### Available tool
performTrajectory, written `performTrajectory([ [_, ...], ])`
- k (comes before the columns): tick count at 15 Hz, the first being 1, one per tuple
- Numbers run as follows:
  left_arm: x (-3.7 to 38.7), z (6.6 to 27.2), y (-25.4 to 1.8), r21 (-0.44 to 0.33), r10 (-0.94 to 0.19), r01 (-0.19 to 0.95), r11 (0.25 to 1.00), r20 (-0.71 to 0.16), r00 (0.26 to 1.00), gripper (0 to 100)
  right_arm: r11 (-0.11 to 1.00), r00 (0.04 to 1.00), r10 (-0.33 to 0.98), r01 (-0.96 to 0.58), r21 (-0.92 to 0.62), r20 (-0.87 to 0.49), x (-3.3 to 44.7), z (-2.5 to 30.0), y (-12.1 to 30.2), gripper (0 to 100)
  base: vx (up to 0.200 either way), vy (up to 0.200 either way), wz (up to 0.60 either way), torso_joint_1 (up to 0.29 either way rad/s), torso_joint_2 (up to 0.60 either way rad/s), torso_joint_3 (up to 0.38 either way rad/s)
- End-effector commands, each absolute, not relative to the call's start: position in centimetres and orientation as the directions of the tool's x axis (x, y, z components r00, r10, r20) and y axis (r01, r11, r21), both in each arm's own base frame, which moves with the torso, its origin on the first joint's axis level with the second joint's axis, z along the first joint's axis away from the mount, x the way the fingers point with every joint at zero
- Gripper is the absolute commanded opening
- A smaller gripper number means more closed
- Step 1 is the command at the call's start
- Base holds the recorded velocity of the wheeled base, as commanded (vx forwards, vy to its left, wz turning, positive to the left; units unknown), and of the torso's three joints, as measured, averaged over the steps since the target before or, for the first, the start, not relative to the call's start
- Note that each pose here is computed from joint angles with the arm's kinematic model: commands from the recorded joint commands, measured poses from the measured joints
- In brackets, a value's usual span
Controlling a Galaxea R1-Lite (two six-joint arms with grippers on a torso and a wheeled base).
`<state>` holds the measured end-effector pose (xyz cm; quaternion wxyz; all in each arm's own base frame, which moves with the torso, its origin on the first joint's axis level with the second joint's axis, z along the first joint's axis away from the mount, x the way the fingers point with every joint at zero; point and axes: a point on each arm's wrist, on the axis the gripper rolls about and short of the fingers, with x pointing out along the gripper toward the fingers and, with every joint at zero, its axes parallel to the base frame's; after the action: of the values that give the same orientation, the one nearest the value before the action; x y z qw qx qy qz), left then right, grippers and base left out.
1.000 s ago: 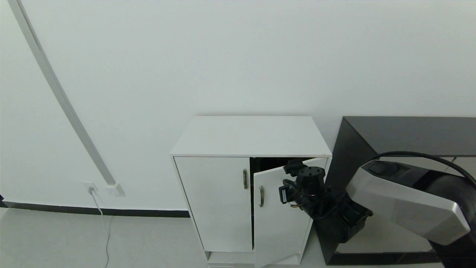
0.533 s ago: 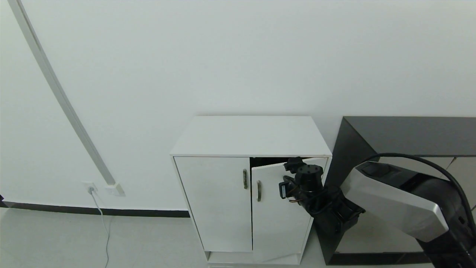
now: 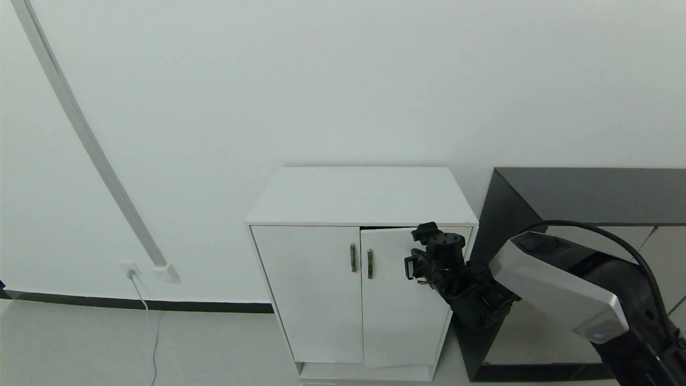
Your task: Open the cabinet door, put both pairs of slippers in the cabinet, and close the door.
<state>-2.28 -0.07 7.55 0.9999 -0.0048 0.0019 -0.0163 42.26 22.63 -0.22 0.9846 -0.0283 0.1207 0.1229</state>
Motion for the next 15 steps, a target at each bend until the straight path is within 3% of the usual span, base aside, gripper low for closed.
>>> performTrajectory([
  [1,-2.27,7.52,-0.07,-0.009,-0.032,0.032,0.999,-0.005,0.999,0,0.969,0.941,0.232,-0.246,-0.026,-0.247,42.54,-0.33,22.61,0,0.0,0.0,0.0,0.0,0.0,0.0],
  [15,-2.27,7.52,-0.07,-0.009,-0.032,0.032,0.999,-0.005,0.999,0,0.97,0.944,0.229,-0.242,-0.028,-0.238,43.03,-0.05,22.71,0,0.0,0.0,0.0,0.0,0.0,0.0],
])
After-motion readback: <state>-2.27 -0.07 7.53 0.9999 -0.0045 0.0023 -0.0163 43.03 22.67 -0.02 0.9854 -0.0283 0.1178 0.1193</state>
